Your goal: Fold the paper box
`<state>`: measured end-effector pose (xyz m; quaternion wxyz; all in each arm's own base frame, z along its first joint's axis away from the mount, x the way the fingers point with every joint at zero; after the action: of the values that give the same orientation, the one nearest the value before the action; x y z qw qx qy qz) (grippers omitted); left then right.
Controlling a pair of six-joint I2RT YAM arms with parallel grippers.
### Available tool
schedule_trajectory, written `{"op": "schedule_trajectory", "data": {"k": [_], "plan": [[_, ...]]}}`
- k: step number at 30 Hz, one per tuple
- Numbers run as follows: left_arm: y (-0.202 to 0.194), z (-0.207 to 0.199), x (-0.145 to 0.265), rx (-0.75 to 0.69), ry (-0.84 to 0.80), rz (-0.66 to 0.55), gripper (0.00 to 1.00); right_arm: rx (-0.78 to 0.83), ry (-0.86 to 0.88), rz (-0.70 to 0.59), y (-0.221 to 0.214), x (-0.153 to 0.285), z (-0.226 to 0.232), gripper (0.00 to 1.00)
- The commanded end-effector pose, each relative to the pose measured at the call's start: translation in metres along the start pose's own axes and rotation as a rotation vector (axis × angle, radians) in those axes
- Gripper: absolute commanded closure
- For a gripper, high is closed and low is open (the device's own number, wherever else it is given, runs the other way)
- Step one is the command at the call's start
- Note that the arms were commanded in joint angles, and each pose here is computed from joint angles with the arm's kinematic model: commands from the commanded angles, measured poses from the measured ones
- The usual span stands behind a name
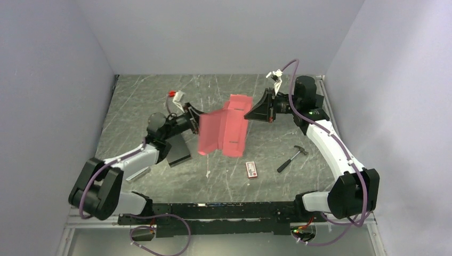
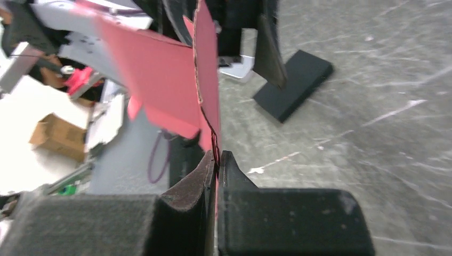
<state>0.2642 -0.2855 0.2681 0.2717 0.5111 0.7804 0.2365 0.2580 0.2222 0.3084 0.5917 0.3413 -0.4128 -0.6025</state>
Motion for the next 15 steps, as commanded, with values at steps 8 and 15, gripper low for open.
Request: {"op": "schedule_trajectory", "data": {"k": [8,15], "plan": [[0.043,-0.028,0.042,-0.144,0.064,-0.159,0.01,0.276,-0.243,0.031,0.008,0.022,-0.025,1.0],[0.061,-0.019,0.057,-0.188,0.127,-0.237,0.09,0.479,-0.318,0.109,0.01,0.031,-0.025,1.0]]}}
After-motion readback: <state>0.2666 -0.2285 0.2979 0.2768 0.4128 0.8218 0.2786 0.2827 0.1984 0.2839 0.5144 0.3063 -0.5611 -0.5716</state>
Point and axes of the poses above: each gripper's point midway between its finger pads, its own x axis back along the fingers, its own z axis along the line the jaws close on, y = z × x, the point moved 1 cm from there along x, back along the fingers, and after that the axes turned 7 degrees about x, right-handed, at the moved point
